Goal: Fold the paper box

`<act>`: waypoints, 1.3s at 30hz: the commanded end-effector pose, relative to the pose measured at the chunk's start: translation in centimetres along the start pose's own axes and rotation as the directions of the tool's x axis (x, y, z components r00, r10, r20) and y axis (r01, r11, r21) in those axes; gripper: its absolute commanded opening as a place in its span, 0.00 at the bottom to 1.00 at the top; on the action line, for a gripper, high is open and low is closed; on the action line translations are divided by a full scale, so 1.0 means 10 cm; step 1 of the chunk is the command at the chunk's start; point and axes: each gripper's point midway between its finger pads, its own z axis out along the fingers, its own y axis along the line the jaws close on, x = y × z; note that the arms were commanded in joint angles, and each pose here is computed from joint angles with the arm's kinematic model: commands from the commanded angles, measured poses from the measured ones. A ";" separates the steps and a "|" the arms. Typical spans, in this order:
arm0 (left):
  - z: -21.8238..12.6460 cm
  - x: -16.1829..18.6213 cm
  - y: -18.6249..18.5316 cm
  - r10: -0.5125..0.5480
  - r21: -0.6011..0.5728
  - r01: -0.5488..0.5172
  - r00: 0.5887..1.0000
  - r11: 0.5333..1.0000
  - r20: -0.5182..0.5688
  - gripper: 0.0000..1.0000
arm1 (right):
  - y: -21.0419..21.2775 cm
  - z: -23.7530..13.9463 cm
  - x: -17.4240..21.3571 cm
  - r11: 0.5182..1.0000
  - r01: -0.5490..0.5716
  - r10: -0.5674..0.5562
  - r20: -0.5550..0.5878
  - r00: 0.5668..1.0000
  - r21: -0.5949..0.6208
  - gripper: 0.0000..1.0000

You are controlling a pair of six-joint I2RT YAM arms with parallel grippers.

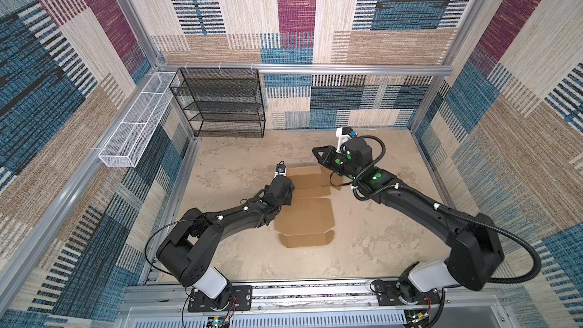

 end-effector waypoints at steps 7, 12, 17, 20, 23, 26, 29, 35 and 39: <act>-0.03 -0.09 -0.13 0.151 0.079 -0.156 0.986 0.985 0.073 0.00 | -0.12 0.45 0.41 0.973 0.231 -0.230 -0.157 0.960 -0.013 0.00; -0.03 -0.11 -0.12 0.142 0.067 -0.146 0.988 0.987 0.065 0.00 | -0.08 0.51 0.65 0.963 0.270 -0.266 -0.179 0.947 -0.005 0.00; -0.03 -0.09 -0.09 0.126 0.054 -0.129 0.990 0.990 0.057 0.00 | -0.14 0.50 0.87 0.966 0.257 -0.251 -0.197 0.948 0.005 0.00; -0.03 -0.08 -0.08 0.118 0.050 -0.121 0.992 0.991 0.051 0.00 | -0.18 0.51 0.91 0.966 0.258 -0.248 -0.198 0.948 0.022 0.00; -0.04 -0.08 -0.06 0.113 0.045 -0.115 0.992 0.992 0.053 0.00 | -0.22 0.50 0.90 0.965 0.257 -0.245 -0.190 0.951 0.041 0.00; -0.04 -0.07 -0.06 0.112 0.043 -0.114 0.992 0.993 0.051 0.00 | -0.26 0.49 0.88 0.964 0.258 -0.243 -0.178 0.953 0.062 0.00; -0.03 -0.06 -0.06 0.110 0.045 -0.112 0.993 0.993 0.050 0.00 | -0.30 0.50 0.86 0.962 0.260 -0.242 -0.173 0.955 0.086 0.00; 0.00 -0.04 -0.07 0.101 0.047 -0.103 0.994 0.994 0.044 0.00 | -0.39 0.56 0.93 0.960 0.258 -0.236 -0.191 0.953 0.104 0.00; 0.01 -0.04 -0.05 0.090 0.035 -0.091 0.995 0.995 0.043 0.03 | -0.44 0.59 0.99 0.961 0.253 -0.227 -0.205 0.952 0.110 0.00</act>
